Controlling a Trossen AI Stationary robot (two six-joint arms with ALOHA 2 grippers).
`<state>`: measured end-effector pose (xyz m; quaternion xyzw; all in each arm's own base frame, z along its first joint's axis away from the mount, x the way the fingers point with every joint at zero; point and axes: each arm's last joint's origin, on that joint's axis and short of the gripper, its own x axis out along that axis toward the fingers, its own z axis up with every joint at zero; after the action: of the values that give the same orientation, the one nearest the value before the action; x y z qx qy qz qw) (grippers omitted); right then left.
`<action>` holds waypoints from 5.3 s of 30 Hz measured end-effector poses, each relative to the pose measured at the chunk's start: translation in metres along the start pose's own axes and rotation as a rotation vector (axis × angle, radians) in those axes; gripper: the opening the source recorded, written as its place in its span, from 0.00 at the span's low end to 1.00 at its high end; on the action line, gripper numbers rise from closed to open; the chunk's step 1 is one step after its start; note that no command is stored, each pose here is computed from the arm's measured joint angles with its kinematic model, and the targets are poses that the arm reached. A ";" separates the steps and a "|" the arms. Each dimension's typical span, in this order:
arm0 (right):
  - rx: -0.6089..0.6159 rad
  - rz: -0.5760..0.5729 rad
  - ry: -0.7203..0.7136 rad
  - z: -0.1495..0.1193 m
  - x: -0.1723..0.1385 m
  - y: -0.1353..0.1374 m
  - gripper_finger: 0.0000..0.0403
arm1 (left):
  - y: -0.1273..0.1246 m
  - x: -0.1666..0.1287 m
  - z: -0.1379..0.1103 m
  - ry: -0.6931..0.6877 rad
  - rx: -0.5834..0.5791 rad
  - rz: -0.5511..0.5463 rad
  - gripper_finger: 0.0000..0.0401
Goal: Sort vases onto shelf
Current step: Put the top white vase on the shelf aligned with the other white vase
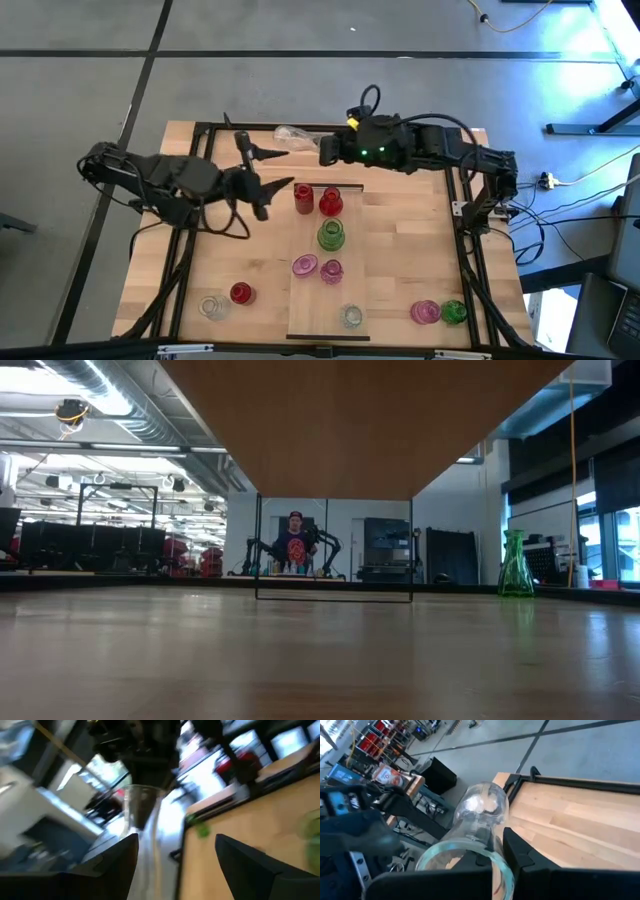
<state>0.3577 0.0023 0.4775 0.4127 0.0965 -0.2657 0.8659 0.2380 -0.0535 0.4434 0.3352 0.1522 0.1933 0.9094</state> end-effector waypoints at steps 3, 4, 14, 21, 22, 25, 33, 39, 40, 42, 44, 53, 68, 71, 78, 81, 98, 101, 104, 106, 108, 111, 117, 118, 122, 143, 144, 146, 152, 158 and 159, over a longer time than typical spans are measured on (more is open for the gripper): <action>-0.007 -0.010 0.021 -0.006 0.010 0.000 0.00 | -0.006 0.008 0.002 0.079 0.061 0.083 0.65; -0.009 -0.011 0.033 -0.008 0.013 0.000 0.00 | -0.009 0.010 0.001 0.103 0.081 0.099 0.65; 0.014 0.075 0.070 -0.017 0.034 0.007 0.00 | -0.005 0.015 -0.003 0.140 0.056 0.116 0.65; 0.009 0.096 0.094 -0.022 0.039 0.010 0.00 | -0.006 0.019 -0.015 0.211 0.054 0.076 0.65; 0.009 0.096 0.094 -0.023 0.040 0.010 0.00 | -0.007 0.019 -0.017 0.216 0.042 0.062 0.65; 0.006 0.098 0.109 -0.024 0.040 0.009 0.00 | -0.010 0.023 -0.020 0.233 0.016 0.030 0.65; 0.006 0.077 0.166 -0.033 0.050 0.007 0.00 | -0.026 0.032 -0.018 0.231 0.014 -0.022 0.65; 0.000 0.054 0.181 -0.037 0.054 0.005 0.00 | -0.033 0.028 -0.013 0.222 0.027 -0.013 0.65; 0.000 0.055 0.181 -0.037 0.054 0.005 0.00 | -0.033 0.027 -0.012 0.223 0.029 -0.007 0.65; 0.000 0.050 0.177 -0.036 0.054 0.004 0.00 | -0.031 0.026 -0.009 0.216 0.022 0.001 0.64; -0.002 0.040 0.176 -0.036 0.054 0.003 0.00 | -0.027 0.024 -0.006 0.206 0.009 0.008 0.63; -0.007 0.021 0.183 -0.037 0.054 0.002 0.00 | -0.017 0.023 -0.002 0.188 -0.075 -0.037 0.42; 0.002 0.050 0.192 -0.037 0.054 0.004 0.00 | -0.021 0.028 -0.013 0.276 -0.060 -0.036 0.53; 0.003 0.065 0.190 -0.039 0.052 0.007 0.00 | -0.020 0.030 -0.014 0.285 -0.060 -0.034 0.57; 0.001 0.063 0.186 -0.038 0.052 0.006 0.00 | -0.019 0.030 -0.014 0.282 -0.064 -0.030 0.55; -0.001 0.061 0.189 -0.038 0.052 0.006 0.00 | -0.019 0.030 -0.013 0.270 -0.075 -0.027 0.50; -0.045 0.094 0.213 -0.037 0.051 0.007 0.05 | -0.018 0.030 -0.011 0.253 -0.139 -0.024 0.42; -0.053 0.105 0.206 -0.037 0.052 0.008 0.05 | -0.018 0.029 -0.012 0.259 -0.153 -0.024 0.42; -0.071 0.110 0.208 -0.038 0.053 0.008 0.06 | -0.018 0.029 -0.013 0.273 -0.147 -0.026 0.42; -0.077 0.120 0.216 -0.038 0.053 0.008 0.08 | -0.019 0.028 -0.014 0.280 -0.155 -0.026 0.42; -0.094 0.129 0.214 -0.038 0.053 0.009 0.13 | -0.019 0.028 -0.015 0.288 -0.160 -0.028 0.42; -0.094 0.139 0.210 -0.037 0.053 0.010 0.22 | -0.019 0.028 -0.016 0.297 -0.155 -0.023 0.42; -0.089 0.153 0.199 -0.035 0.052 0.012 0.35 | -0.019 0.027 -0.018 0.321 -0.133 -0.017 0.42; -0.093 0.154 0.202 -0.034 0.050 0.012 0.36 | -0.019 0.026 -0.019 0.328 -0.129 -0.016 0.42; -0.107 0.158 0.200 -0.033 0.049 0.013 0.36 | -0.019 0.026 -0.021 0.347 -0.143 -0.010 0.42; -0.199 0.227 0.072 -0.005 -0.016 0.021 0.37 | 0.003 -0.005 -0.040 0.441 -0.351 0.097 0.42; -0.215 0.229 0.060 -0.003 -0.024 0.022 0.37 | 0.006 -0.009 -0.041 0.436 -0.391 0.097 0.42; -0.235 0.228 0.030 0.001 -0.039 0.022 0.37 | 0.014 -0.019 -0.041 0.401 -0.503 0.090 0.42; -0.312 0.100 -0.072 0.000 -0.067 0.018 0.37 | 0.035 -0.061 -0.032 0.204 -0.793 -0.009 0.42; -0.320 0.012 -0.226 0.003 -0.094 0.019 0.37 | 0.023 -0.094 -0.019 -0.033 -0.862 -0.217 0.42; -0.327 -0.001 -0.230 0.002 -0.095 0.018 0.37 | 0.017 -0.097 -0.017 -0.063 -0.863 -0.250 0.42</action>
<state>0.2878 0.0463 0.5275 0.2336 0.0389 -0.2924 0.9265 0.1416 -0.0760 0.4562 -0.0901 0.0692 0.1174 0.9866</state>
